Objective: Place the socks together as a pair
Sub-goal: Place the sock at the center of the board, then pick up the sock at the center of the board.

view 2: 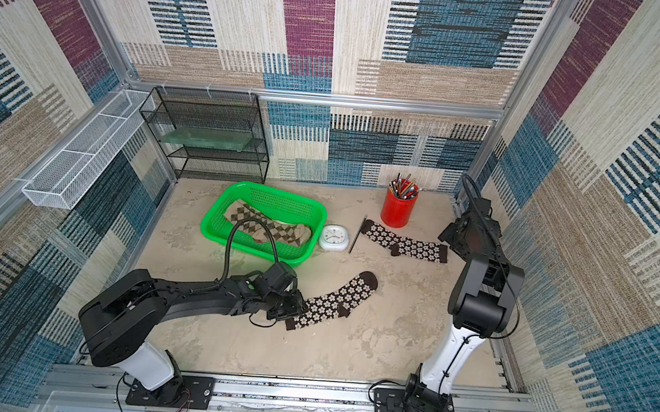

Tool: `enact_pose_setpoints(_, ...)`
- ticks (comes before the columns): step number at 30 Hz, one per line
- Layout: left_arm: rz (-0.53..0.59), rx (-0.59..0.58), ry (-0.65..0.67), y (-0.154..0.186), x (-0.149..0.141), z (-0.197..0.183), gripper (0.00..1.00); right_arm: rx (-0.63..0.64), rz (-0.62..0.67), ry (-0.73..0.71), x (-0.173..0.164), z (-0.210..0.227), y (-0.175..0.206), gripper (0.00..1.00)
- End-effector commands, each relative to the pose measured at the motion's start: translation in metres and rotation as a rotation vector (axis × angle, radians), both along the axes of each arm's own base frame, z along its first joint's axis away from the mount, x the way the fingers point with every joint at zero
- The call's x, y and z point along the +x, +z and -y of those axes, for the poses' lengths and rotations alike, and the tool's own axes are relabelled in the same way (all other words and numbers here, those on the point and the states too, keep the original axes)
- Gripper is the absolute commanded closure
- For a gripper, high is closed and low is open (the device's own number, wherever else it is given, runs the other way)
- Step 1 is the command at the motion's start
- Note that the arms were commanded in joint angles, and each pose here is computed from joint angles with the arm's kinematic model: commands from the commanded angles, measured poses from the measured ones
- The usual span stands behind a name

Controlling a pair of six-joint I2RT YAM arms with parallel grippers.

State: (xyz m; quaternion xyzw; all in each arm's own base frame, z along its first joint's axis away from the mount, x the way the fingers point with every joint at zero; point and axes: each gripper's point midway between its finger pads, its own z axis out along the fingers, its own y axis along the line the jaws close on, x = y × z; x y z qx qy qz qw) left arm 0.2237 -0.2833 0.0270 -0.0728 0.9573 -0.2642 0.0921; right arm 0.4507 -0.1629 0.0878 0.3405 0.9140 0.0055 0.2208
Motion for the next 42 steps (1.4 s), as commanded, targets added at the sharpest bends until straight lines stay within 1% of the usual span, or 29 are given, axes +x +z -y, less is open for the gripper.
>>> enact_pose_setpoints(1,-0.082,0.242,0.034,-0.029,-0.022,-0.067,0.57,-0.022,-0.016,0.024,0.004,0.005,-0.006,0.28)
enact_pose_setpoints(4,-0.066,0.248,0.03,-0.023,-0.022,-0.083,0.57,-0.016,-0.042,0.04,0.004,0.006,-0.018,0.3)
enact_pose_setpoints(11,-0.046,0.235,-0.044,-0.009,-0.025,-0.09,0.57,-0.011,-0.08,0.047,0.0,0.009,-0.038,0.38)
enact_pose_setpoints(14,-0.026,0.263,-0.068,-0.001,-0.028,-0.099,0.57,-0.001,-0.089,0.066,0.003,0.006,-0.044,0.43)
enact_pose_setpoints(20,-0.018,0.298,-0.054,0.002,-0.031,-0.127,0.57,0.023,-0.104,0.09,0.005,-0.002,-0.055,0.52)
enact_pose_setpoints(23,0.003,0.301,-0.047,0.007,-0.029,-0.134,0.57,0.022,-0.116,0.096,0.003,-0.003,-0.061,0.56)
enact_pose_setpoints(27,0.029,0.289,-0.019,0.017,-0.025,-0.142,0.57,0.028,-0.13,0.093,0.003,-0.003,-0.069,0.68)
enact_pose_setpoints(30,0.064,0.269,-0.016,0.031,-0.022,-0.141,0.57,0.04,-0.118,0.094,0.005,-0.006,-0.071,0.78)
enact_pose_setpoints(33,0.097,0.257,-0.013,0.048,-0.021,-0.142,0.57,0.042,-0.101,0.096,0.005,-0.01,-0.064,0.86)
enact_pose_setpoints(36,0.129,0.241,-0.008,0.064,-0.021,-0.142,0.58,0.032,-0.071,0.113,0.003,-0.018,-0.049,0.91)
enact_pose_setpoints(39,0.162,0.218,0.004,0.079,-0.021,-0.142,0.58,0.02,-0.028,0.138,-0.002,-0.031,-0.02,0.94)
enact_pose_setpoints(42,0.182,0.201,0.011,0.091,-0.022,-0.143,0.58,-0.038,0.007,0.162,-0.01,-0.043,0.017,0.95)
